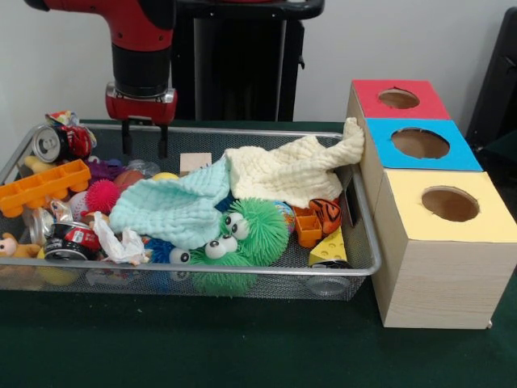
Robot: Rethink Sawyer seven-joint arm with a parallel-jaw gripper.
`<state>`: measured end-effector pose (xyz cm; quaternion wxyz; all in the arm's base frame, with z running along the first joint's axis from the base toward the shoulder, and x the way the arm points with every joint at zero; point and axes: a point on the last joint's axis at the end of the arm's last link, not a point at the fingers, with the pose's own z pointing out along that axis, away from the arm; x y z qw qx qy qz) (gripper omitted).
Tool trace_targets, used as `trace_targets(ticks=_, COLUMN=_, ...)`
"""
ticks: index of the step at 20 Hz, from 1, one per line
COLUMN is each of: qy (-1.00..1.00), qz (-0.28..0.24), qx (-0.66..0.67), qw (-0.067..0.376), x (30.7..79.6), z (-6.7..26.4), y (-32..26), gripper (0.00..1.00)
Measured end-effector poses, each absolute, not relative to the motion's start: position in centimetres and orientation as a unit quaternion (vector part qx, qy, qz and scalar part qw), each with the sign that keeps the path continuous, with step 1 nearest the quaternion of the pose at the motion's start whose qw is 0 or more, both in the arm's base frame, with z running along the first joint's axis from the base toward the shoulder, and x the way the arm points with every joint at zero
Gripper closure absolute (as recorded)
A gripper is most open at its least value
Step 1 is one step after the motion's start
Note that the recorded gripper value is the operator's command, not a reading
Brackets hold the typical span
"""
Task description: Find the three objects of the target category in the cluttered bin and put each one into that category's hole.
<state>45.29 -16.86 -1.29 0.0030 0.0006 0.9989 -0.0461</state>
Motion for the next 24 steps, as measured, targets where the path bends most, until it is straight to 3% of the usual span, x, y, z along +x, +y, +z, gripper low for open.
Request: trace_targets(ticks=24, qy=0.996, qz=-0.082, qx=-0.014, qw=0.011, x=46.1, z=-1.1, y=-19.2, gripper=0.0)
